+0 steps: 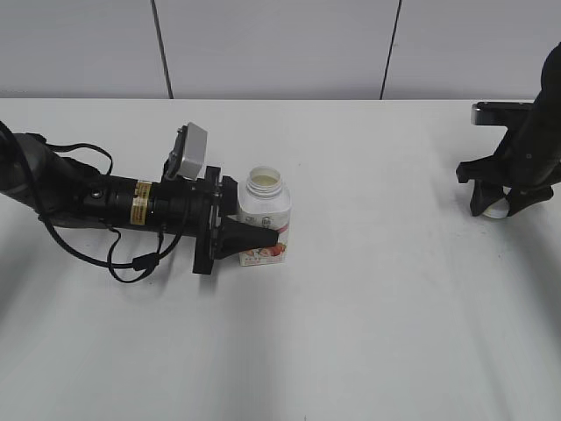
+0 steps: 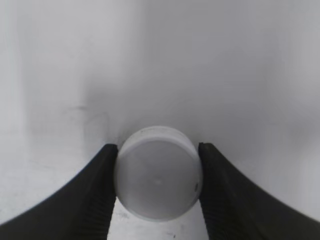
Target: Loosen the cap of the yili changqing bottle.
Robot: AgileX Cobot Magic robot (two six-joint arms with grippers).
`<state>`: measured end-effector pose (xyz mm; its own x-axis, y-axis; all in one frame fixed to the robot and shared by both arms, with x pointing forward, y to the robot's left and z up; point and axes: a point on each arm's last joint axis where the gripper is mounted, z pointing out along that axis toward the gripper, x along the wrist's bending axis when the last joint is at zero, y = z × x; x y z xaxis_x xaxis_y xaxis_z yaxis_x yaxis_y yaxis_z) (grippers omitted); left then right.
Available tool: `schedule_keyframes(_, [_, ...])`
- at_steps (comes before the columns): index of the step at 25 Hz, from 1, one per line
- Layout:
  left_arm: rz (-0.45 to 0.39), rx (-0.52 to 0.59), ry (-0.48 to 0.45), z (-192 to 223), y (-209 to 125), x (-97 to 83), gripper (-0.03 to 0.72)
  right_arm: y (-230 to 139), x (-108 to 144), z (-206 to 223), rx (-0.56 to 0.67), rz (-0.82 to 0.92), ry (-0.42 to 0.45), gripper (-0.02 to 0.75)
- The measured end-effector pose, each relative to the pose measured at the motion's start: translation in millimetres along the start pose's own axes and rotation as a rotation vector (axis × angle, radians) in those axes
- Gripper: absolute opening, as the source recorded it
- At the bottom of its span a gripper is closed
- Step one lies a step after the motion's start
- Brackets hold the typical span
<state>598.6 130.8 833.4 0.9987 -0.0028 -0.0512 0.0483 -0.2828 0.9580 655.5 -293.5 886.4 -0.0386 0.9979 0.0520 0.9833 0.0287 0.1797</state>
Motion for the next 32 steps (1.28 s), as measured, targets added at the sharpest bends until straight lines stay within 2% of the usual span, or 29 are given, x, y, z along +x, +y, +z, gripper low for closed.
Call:
schedule_keyframes(5, [0.0, 0.0, 0.0, 0, 0, 0.0, 0.379, 0, 0, 0, 0.0, 0.0, 0.0, 0.404])
schedule_keyframes(9, [-0.003, 0.0, 0.0, 0, 0, 0.0, 0.379, 0, 0, 0, 0.001, 0.0, -0.001, 0.566])
schedule_keyframes(10, [-0.003, 0.0, 0.0, 0, 0, 0.0, 0.379, 0, 0, 0, 0.001, 0.0, -0.001, 0.58])
schedule_keyframes(17, [-0.003, 0.0, 0.0, 0, 0, 0.0, 0.379, 1, 1, -7, 0.056, 0.001, 0.01, 0.492])
schedule_keyframes(26, [-0.017, -0.003, 0.004, 0, 0, 0.4, 0.387, 17, 4, -26, 0.045, 0.011, 0.029, 0.481])
schedule_keyframes(32, [-0.048, 0.004, 0.008, 0, -1, 0.7, 0.569, 20, 6, -30, 0.038, 0.029, 0.052, 0.481])
